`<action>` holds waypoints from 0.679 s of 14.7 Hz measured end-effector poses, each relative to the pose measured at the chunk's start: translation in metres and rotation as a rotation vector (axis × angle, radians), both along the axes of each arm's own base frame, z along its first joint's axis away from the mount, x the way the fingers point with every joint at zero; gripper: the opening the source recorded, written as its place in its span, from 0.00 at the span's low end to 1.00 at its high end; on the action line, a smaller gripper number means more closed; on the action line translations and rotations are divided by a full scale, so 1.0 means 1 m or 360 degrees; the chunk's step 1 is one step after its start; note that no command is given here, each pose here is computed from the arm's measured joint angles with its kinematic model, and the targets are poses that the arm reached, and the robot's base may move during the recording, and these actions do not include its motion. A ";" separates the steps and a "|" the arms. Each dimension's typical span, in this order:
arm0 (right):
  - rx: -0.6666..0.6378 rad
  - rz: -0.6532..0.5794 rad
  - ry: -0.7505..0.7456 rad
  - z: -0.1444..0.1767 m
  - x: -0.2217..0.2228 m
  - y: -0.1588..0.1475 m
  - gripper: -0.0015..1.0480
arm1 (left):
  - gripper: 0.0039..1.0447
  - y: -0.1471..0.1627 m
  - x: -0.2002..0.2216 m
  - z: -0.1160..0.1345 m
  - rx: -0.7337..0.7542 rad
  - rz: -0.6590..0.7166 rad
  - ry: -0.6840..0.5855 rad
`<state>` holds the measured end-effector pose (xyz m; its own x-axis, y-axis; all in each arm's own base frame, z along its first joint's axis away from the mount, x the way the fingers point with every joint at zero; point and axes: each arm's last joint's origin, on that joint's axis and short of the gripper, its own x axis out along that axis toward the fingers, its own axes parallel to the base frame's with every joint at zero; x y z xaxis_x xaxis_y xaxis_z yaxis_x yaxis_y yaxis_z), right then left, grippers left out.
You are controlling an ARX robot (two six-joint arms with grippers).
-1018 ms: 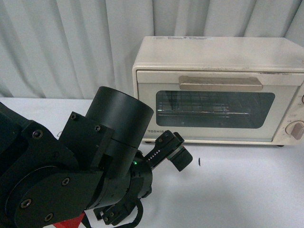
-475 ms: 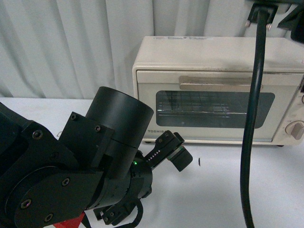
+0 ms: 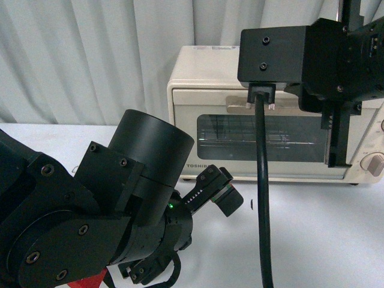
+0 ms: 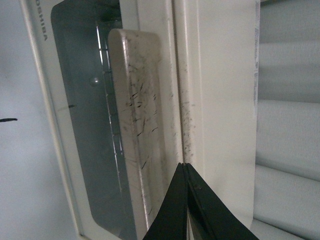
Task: Open oven
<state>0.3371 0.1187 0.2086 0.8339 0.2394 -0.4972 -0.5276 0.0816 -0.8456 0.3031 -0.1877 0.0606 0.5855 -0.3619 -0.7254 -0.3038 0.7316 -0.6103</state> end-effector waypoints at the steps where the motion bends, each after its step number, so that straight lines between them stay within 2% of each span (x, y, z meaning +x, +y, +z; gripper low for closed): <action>1: 0.0003 0.0002 -0.0009 0.000 0.003 0.002 0.02 | 0.94 0.000 0.000 0.000 0.0000 0.0000 0.0000; 10: 0.0056 -0.0033 0.0073 -0.011 0.017 -0.007 0.02 | 0.94 0.000 0.000 0.000 0.0000 0.0000 -0.0001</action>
<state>0.3538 0.1116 0.1971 0.8154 0.2402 -0.5267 -0.5637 0.1224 -0.8168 0.3031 -0.1877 0.0607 0.5858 -0.3621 -0.7251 -0.3036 0.7315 -0.6105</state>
